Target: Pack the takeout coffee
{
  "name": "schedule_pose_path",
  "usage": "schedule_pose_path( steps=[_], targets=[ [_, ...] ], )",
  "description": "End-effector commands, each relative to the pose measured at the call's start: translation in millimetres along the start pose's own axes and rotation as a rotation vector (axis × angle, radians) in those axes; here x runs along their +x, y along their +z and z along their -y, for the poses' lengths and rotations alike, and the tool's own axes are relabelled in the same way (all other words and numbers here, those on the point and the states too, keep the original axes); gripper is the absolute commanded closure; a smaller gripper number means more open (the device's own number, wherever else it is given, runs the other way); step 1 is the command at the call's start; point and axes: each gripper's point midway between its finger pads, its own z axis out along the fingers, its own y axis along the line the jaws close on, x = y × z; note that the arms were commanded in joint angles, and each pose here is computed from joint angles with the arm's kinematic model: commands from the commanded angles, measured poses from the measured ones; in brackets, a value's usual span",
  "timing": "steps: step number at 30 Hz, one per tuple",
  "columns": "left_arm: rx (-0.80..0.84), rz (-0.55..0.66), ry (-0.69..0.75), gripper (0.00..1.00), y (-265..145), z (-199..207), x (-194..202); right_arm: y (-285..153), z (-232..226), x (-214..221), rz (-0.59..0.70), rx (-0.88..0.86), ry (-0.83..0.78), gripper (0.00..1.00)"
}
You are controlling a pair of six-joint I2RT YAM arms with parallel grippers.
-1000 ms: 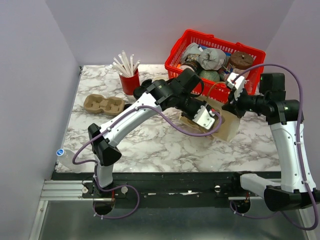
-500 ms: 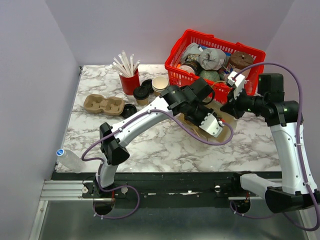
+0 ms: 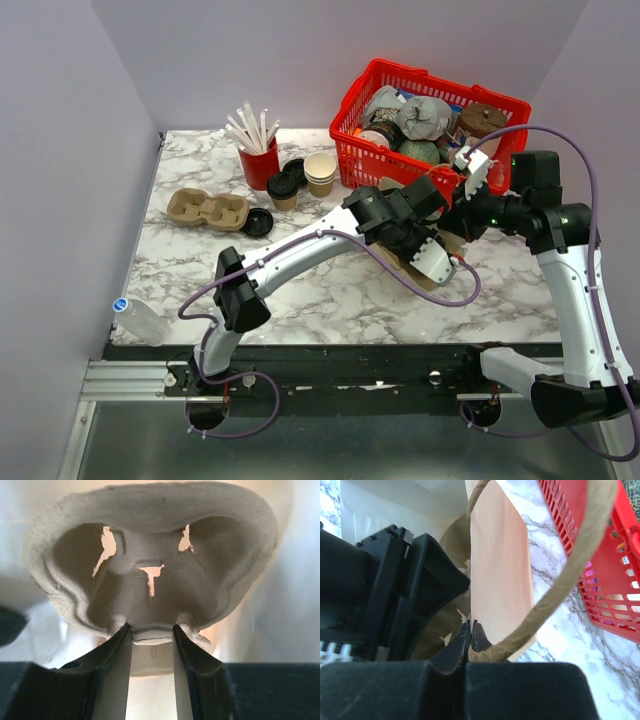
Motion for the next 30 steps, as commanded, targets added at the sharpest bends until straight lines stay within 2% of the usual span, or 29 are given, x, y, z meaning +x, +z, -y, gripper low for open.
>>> schedule_pose_path(
  steps=[1, 5, 11, 17, 19, 23, 25, 30],
  targets=[
    [0.018, -0.104, 0.016, 1.0, 5, 4, 12, 1, -10, -3, 0.014, -0.04, 0.013, 0.99],
    [0.023, -0.104, 0.019, 1.0, 7, 6, 12, 3, -15, 4, -0.011, -0.075, 0.009, 0.99],
    [0.062, -0.11, 0.021, 0.98, 18, 16, 16, 3, -17, -2, 0.022, -0.085, -0.01, 0.99],
    [0.054, -0.127, 0.065, 1.0, 33, 18, 19, 2, -43, 3, 0.038, -0.239, -0.045, 0.99],
    [0.034, -0.18, 0.073, 1.0, 39, 16, 28, 2, -48, 6, 0.036, -0.264, -0.039, 0.99],
    [0.007, -0.168, 0.033, 1.0, 44, 14, 26, 0, -56, 8, 0.046, -0.3, -0.059, 0.99],
    [-0.026, -0.137, 0.018, 0.85, 48, 13, 22, 0, -59, 14, 0.036, -0.32, -0.077, 0.99],
    [-0.03, -0.107, 0.018, 0.75, 56, 18, 21, 4, -61, 23, 0.003, -0.358, -0.068, 0.99]
  ],
)
